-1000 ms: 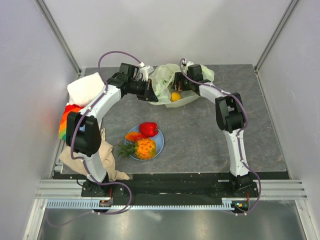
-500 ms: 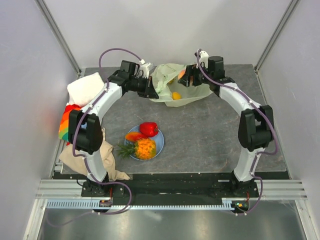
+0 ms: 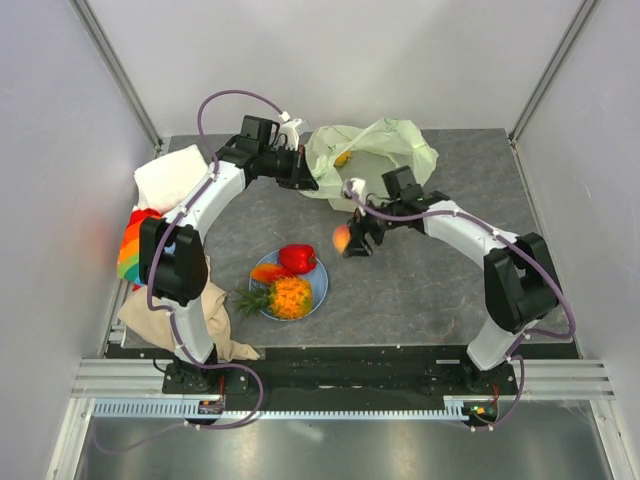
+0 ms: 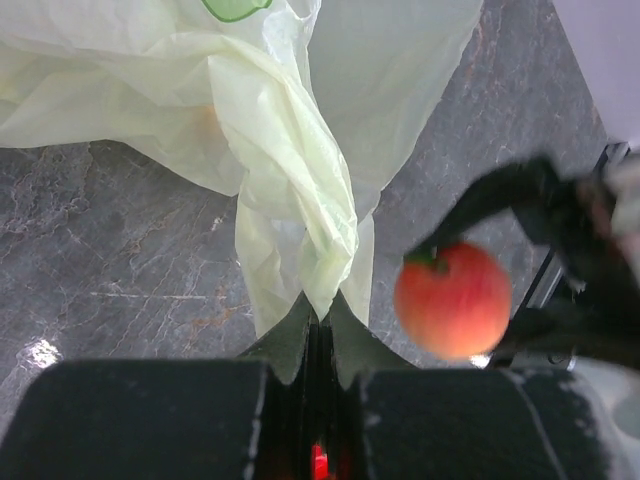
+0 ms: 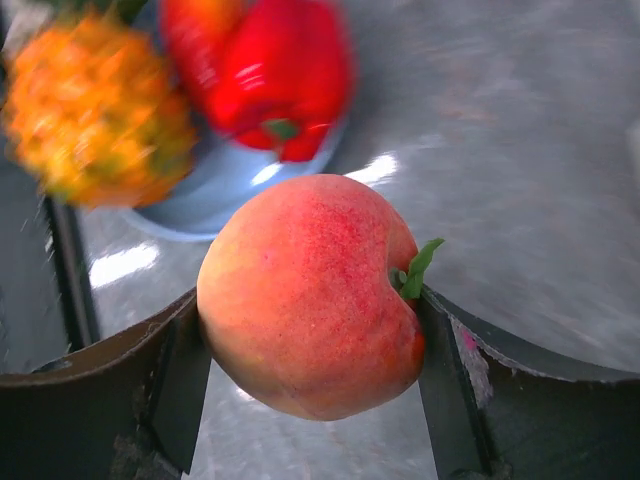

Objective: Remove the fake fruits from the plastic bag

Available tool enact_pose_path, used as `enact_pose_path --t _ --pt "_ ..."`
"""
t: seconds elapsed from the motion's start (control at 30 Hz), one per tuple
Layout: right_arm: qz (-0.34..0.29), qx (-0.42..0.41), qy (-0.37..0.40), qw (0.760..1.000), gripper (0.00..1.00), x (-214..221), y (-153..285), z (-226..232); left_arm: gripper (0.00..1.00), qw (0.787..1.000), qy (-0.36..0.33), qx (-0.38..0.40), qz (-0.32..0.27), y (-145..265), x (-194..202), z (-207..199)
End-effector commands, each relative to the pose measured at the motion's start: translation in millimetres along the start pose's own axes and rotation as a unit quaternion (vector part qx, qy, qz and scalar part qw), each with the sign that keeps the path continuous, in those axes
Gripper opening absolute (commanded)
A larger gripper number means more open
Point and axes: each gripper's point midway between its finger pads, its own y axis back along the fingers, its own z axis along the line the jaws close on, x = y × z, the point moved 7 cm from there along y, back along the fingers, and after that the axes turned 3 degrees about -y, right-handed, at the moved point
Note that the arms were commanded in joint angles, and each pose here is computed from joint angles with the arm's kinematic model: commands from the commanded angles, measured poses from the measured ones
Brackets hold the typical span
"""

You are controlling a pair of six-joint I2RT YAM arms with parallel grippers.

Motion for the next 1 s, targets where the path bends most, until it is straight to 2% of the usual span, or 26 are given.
enact_pose_path --t 0.0,0.17,0.33,0.7,0.97 --pt "0.054 -0.092 0.110 0.988 0.56 11.4 -12.3 41.2 0.02 0.999 -0.026 -0.010 -0.038 15.4 -23.0 -5.5" --pt "0.113 -0.145 0.116 0.976 0.55 22.5 -35.1 55.8 0.02 0.999 -0.026 -0.009 -0.045 22.6 -26.0 -6.4" --pt "0.127 -0.170 0.062 0.975 0.55 20.6 -51.1 70.2 0.02 0.997 -0.039 -0.012 -0.058 34.3 -31.4 -14.0" --pt "0.175 -0.155 0.067 0.970 0.56 26.5 -74.6 79.1 0.02 0.997 -0.051 -0.022 -0.061 44.6 -24.2 -18.9" --pt "0.194 -0.128 0.033 0.972 0.56 30.7 -97.8 78.0 0.02 0.996 -0.054 -0.024 -0.061 47.5 -22.5 -20.1"
